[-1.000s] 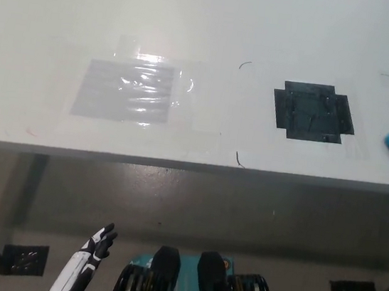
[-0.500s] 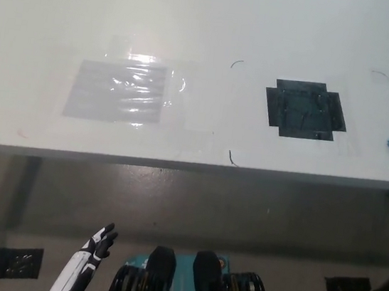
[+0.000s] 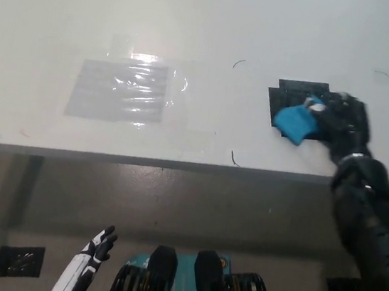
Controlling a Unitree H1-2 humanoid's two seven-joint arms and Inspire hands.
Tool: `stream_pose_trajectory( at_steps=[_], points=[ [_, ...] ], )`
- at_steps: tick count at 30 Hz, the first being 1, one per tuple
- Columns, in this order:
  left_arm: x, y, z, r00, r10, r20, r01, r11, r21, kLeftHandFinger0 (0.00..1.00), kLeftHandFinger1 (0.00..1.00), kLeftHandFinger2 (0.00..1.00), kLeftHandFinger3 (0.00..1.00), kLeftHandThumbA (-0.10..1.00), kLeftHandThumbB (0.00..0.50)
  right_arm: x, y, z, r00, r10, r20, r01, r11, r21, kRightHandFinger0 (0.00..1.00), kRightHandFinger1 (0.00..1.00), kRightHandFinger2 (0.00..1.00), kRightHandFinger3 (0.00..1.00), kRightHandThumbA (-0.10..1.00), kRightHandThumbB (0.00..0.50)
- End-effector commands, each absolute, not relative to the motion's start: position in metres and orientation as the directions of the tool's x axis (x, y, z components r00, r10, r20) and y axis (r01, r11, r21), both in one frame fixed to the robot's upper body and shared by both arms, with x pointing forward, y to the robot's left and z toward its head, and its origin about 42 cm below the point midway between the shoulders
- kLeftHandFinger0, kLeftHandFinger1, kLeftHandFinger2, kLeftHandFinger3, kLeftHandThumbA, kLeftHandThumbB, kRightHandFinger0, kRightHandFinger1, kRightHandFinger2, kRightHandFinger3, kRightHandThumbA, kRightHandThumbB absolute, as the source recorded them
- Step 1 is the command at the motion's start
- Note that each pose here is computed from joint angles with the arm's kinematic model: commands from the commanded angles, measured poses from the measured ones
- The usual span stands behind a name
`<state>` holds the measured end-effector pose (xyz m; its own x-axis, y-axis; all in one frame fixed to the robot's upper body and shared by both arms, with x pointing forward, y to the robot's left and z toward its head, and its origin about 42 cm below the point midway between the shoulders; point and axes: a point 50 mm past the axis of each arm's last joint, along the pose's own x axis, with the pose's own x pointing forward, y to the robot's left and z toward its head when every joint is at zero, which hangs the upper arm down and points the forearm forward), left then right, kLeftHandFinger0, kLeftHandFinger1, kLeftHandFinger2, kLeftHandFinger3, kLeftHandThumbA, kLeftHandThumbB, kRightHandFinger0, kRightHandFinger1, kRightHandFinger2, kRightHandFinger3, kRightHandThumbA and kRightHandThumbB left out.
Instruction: A soft sponge is kept on the balc marked spot on the table infront of the robot and it uses its right hand fist to press down on it and drrags it across the table in a back and forth manner twice to clean it
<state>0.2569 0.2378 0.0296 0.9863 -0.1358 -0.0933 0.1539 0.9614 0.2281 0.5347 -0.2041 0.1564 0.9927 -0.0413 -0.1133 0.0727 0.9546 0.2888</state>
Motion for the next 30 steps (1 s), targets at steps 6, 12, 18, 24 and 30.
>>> stream_pose_trajectory(
  at_steps=[6, 12, 18, 24, 30],
  points=[
    [0.247, 0.236, 0.03, 0.987, -0.144, -0.072, 0.156, 0.964, 0.217, 1.0, 1.0, 1.0, 1.0, 1.0, 0.071, 0.519, -0.144, 0.133, 0.982, 0.06, -0.178, -0.009, 0.962, 0.273, 0.0, 0.0, 0.0, 0.0, 1.0, 0.131],
    [0.248, 0.238, 0.031, 0.987, -0.14, -0.072, 0.153, 0.965, 0.213, 1.0, 1.0, 1.0, 1.0, 1.0, 0.086, 0.515, -0.17, 0.122, 0.976, 0.019, -0.219, 0.037, 0.969, 0.245, 0.0, 0.0, 0.0, 0.0, 1.0, 0.142],
    [0.244, 0.239, 0.03, 0.988, -0.135, -0.072, 0.148, 0.965, 0.218, 1.0, 1.0, 1.0, 1.0, 1.0, 0.066, 0.514, -0.204, 0.117, 0.976, -0.033, -0.213, 0.075, 0.978, 0.192, 0.0, 0.0, 0.0, 0.01, 1.0, 0.137],
    [0.249, 0.24, 0.03, 0.988, -0.138, -0.076, 0.151, 0.965, 0.216, 1.0, 1.0, 1.0, 1.0, 1.0, 0.071, 0.543, -0.229, 0.185, 0.998, -0.057, 0.016, 0.049, 0.953, 0.298, 0.0, 0.0, 0.0, 0.0, 1.0, 0.11],
    [0.248, 0.24, 0.028, 0.987, -0.136, -0.081, 0.151, 0.963, 0.223, 1.0, 1.0, 1.0, 1.0, 1.0, 0.064, 0.506, -0.236, 0.339, 0.892, -0.015, 0.452, -0.16, 0.924, 0.348, 0.0, 0.0, 0.0, 0.0, 1.0, 0.147]
  ],
)
